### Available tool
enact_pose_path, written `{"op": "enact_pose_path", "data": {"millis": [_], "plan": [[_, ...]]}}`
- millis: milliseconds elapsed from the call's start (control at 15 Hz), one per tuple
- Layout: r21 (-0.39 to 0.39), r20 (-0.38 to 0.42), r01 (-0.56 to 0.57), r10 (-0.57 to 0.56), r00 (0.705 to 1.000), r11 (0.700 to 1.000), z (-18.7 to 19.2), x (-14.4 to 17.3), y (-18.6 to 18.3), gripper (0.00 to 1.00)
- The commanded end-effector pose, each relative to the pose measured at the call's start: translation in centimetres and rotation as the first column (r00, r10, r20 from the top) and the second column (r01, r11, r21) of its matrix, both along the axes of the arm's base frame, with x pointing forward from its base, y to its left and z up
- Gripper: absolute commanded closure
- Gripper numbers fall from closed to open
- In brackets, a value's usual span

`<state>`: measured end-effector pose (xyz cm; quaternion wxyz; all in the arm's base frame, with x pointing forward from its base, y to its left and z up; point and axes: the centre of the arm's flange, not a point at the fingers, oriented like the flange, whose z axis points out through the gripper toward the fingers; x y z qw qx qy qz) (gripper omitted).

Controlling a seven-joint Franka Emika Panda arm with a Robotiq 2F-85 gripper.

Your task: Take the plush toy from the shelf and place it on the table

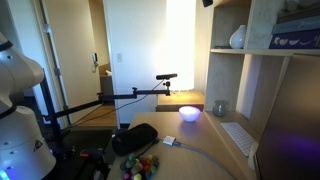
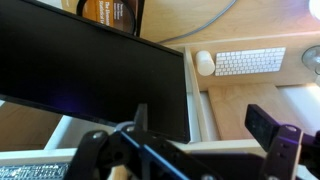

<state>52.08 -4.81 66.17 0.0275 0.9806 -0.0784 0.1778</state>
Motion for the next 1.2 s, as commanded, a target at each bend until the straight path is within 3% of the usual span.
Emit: {"op": "enact_pose_path", "data": {"millis": [0,200,667,1133], "plan": [[0.0,0.0,0.0,0.0,1.0,1.0,0.0,0.0,0.0,0.0],[0.037,-0.016,0.025,-0.024,1.0,0.999,-0.8,-0.4,-1.2,0.0],[0.022,-0.015,0.024,-0.024,1.0,0.999,-0.8,0.0,-1.3,0.0],[-0.001,0.033,0.009,-0.009,0.999,1.0,3.4,2.6,1.1,0.0]]}}
